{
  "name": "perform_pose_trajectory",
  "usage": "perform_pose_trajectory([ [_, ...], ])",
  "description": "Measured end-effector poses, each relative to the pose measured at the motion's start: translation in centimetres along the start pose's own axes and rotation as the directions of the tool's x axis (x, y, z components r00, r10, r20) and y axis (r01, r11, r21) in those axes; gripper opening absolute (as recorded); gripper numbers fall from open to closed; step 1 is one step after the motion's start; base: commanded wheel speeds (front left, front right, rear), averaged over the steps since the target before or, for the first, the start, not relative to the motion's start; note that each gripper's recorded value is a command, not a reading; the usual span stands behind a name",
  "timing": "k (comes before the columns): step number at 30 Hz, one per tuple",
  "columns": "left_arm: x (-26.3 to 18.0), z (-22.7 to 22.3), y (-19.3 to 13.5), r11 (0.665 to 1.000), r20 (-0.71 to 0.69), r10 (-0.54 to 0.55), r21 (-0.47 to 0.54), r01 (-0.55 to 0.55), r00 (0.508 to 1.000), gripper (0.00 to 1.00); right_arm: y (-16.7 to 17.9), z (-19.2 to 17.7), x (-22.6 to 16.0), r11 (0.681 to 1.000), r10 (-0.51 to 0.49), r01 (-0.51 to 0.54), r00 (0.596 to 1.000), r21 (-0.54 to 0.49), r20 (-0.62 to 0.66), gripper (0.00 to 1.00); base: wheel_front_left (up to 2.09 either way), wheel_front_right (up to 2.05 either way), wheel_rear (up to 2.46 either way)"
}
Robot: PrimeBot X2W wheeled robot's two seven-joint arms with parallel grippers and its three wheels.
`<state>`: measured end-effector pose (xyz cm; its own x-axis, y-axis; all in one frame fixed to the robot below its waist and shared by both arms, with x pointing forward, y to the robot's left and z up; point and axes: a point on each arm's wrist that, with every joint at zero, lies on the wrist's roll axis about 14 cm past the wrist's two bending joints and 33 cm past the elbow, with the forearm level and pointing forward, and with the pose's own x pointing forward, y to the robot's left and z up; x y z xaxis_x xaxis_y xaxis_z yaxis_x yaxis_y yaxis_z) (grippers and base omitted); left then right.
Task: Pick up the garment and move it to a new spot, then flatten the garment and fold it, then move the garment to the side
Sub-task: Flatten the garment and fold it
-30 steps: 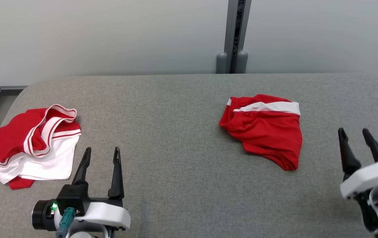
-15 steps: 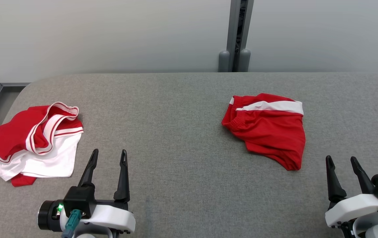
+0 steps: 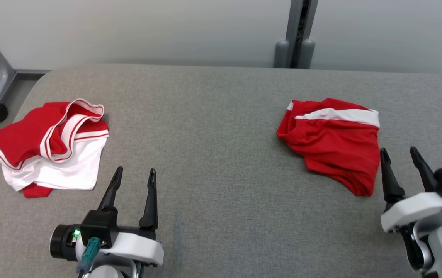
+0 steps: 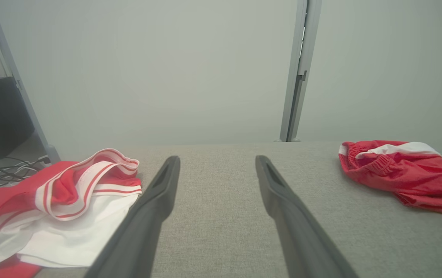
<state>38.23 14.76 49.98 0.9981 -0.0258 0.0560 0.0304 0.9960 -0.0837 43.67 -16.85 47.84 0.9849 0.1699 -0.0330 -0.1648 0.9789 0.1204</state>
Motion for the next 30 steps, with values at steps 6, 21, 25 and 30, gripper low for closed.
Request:
perform_pose_trajectory([
  [6, 0.5, -0.8, 0.6, 1.0, -0.022, 0.013, 0.006, -0.013, 1.0, 1.0, 1.2, -0.3, 4.0, 0.998, 0.062, -0.062, 0.997, -0.003, -0.035, 0.0, 0.0, 0.0, 0.0],
  [21, 1.3, -2.7, 3.1, 0.996, -0.08, 0.089, 0.015, -0.088, 0.993, 1.0, 4.3, -6.5, 10.9, 0.983, 0.177, -0.182, 0.934, 0.015, -0.31, 0.0, 0.0, 0.0, 0.0],
  [25, 1.3, -3.1, 3.4, 0.995, -0.091, 0.101, 0.02, -0.099, 0.991, 1.0, 5.2, -8.5, 10.7, 0.978, 0.204, -0.203, 0.904, 0.043, -0.375, 0.0, 0.0, 0.0, 0.0],
  [30, 1.4, -3.1, 3.2, 0.995, -0.092, 0.098, 0.015, -0.097, 0.991, 1.0, 5.6, -8.9, 10.1, 0.976, 0.217, -0.211, 0.894, 0.059, -0.392, 0.0, 0.0, 0.0, 0.0],
])
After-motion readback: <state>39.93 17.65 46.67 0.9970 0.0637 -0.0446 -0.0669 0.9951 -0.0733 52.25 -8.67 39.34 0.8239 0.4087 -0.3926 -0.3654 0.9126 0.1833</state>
